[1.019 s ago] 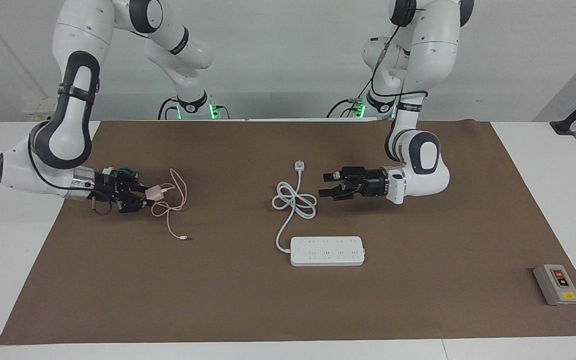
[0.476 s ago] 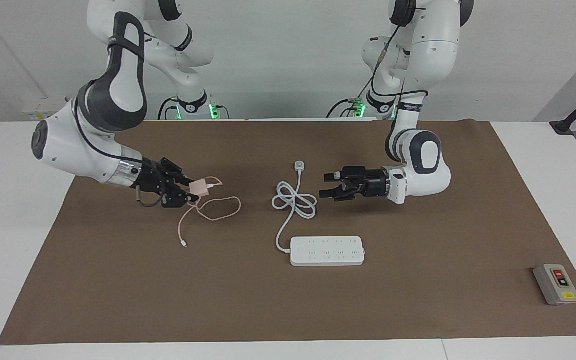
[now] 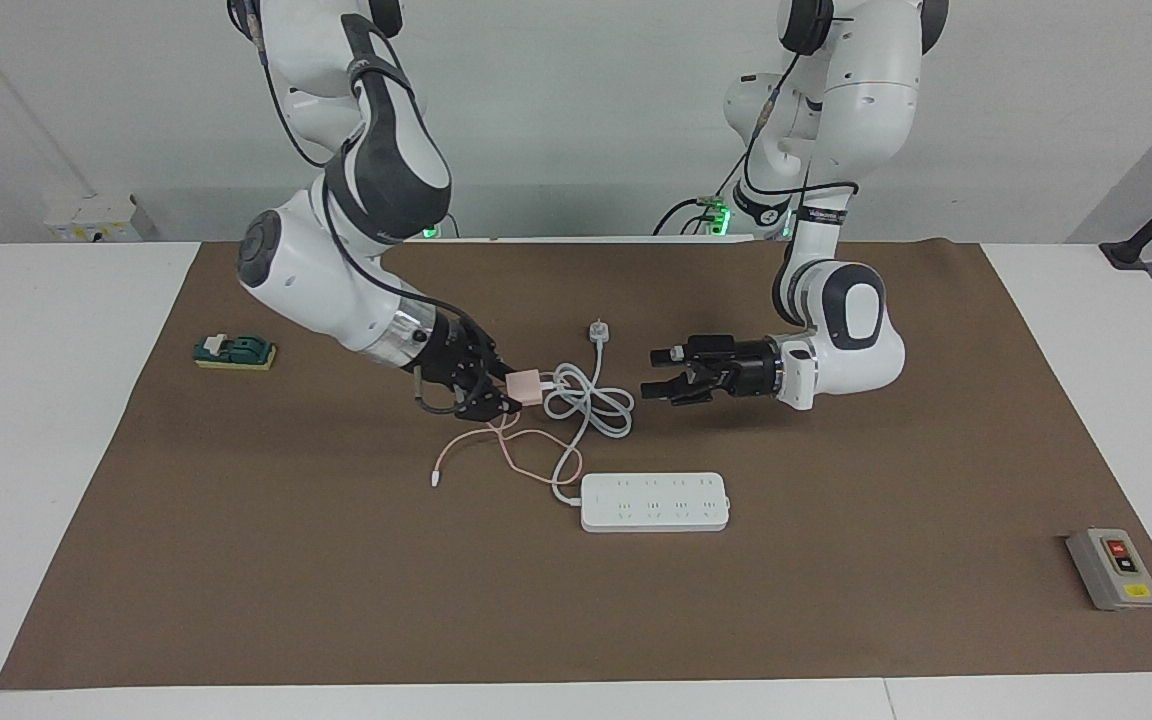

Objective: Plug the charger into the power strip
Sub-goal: 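Carry the pink charger to the power strip socket near the left gripper, then push the charger plug into the power strip socket with the right gripper, then open the right gripper and draw it back from the charger, then release the power strip with the left gripper while the right gripper retreats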

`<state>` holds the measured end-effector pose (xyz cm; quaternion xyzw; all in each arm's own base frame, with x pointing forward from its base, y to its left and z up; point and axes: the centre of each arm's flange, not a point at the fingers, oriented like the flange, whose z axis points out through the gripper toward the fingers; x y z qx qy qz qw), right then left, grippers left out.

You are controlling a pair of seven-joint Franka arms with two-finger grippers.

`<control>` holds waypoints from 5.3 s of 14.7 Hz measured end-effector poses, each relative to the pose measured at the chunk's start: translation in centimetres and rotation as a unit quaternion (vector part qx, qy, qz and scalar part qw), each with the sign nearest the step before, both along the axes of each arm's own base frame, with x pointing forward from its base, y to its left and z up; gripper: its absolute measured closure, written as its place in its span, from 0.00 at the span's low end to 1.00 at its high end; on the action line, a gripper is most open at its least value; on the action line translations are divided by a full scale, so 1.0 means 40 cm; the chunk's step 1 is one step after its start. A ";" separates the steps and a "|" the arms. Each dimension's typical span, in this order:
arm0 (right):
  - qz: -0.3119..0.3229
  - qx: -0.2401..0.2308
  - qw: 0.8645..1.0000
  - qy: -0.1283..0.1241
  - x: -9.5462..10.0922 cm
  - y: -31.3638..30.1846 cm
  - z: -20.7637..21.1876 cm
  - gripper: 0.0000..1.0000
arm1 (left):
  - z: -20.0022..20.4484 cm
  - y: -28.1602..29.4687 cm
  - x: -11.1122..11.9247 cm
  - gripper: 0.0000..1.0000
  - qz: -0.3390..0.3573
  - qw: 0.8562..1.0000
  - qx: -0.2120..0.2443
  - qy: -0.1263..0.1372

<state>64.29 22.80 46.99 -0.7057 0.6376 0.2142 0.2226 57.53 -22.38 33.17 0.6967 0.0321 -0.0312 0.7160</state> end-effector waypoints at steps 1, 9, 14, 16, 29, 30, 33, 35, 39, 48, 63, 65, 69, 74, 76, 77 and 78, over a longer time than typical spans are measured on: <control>-0.010 0.005 1.000 -0.002 -0.002 0.040 0.001 0.52 | 0.001 0.002 0.003 0.00 0.003 1.000 0.002 -0.001; -0.024 0.009 1.000 -0.012 -0.010 0.240 -0.068 0.52 | 0.007 0.005 0.021 0.00 0.022 0.999 0.023 -0.019; -0.019 0.011 1.000 -0.020 -0.011 0.272 -0.065 0.52 | 0.005 0.008 0.025 0.00 0.028 0.999 0.029 -0.031; -0.015 0.012 1.000 -0.021 -0.018 0.287 -0.062 0.52 | 0.004 0.005 0.024 0.00 0.029 0.999 0.031 -0.033; -0.017 0.012 1.000 -0.019 -0.022 0.295 -0.060 0.52 | 0.004 -0.022 0.018 0.42 0.026 0.998 0.039 -0.038; -0.017 0.012 1.000 -0.019 -0.022 0.295 -0.059 0.52 | 0.004 -0.023 0.018 0.57 0.026 0.998 0.038 -0.041; -0.018 0.012 1.000 -0.019 -0.020 0.293 -0.062 0.52 | 0.009 -0.023 0.020 0.71 0.025 0.998 0.035 -0.052; -0.019 0.012 1.000 -0.018 -0.020 0.293 -0.062 0.52 | 0.010 -0.023 0.020 0.71 0.025 0.998 0.035 -0.053; -0.047 0.012 0.999 -0.002 -0.013 0.280 -0.060 0.35 | 0.013 -0.025 0.022 0.71 0.025 0.997 0.035 -0.063; -0.130 0.024 0.991 -0.032 0.101 0.013 0.047 0.00 | 0.096 0.024 0.086 0.71 0.014 0.989 0.073 -0.126; 0.180 -0.116 0.967 -0.139 0.055 -0.384 0.154 0.00 | 0.410 0.214 0.109 0.71 -0.076 0.890 0.423 -0.150; 0.258 -0.145 0.942 -0.158 0.042 -0.403 0.158 0.00 | 0.404 0.261 0.106 0.71 -0.085 0.872 0.467 -0.118; 0.372 -0.178 0.894 -0.175 0.002 -0.434 0.202 0.00 | 0.437 0.274 0.086 0.71 -0.087 0.834 0.543 -0.035; 0.538 -0.186 0.798 -0.196 -0.086 -0.511 0.300 0.00 | 0.484 0.272 0.070 0.71 -0.079 0.802 0.592 -0.037; 0.578 -0.183 0.768 -0.206 -0.121 -0.540 0.333 0.00 | 0.504 0.271 0.075 0.71 -0.061 0.799 0.597 -0.027; 0.596 -0.179 0.754 -0.208 -0.138 -0.554 0.347 0.00 | 0.514 0.272 0.078 0.71 -0.049 0.794 0.605 -0.023; 0.615 -0.175 0.740 -0.210 -0.153 -0.568 0.359 0.00 | 0.522 0.272 0.083 0.71 -0.035 0.785 0.618 -0.018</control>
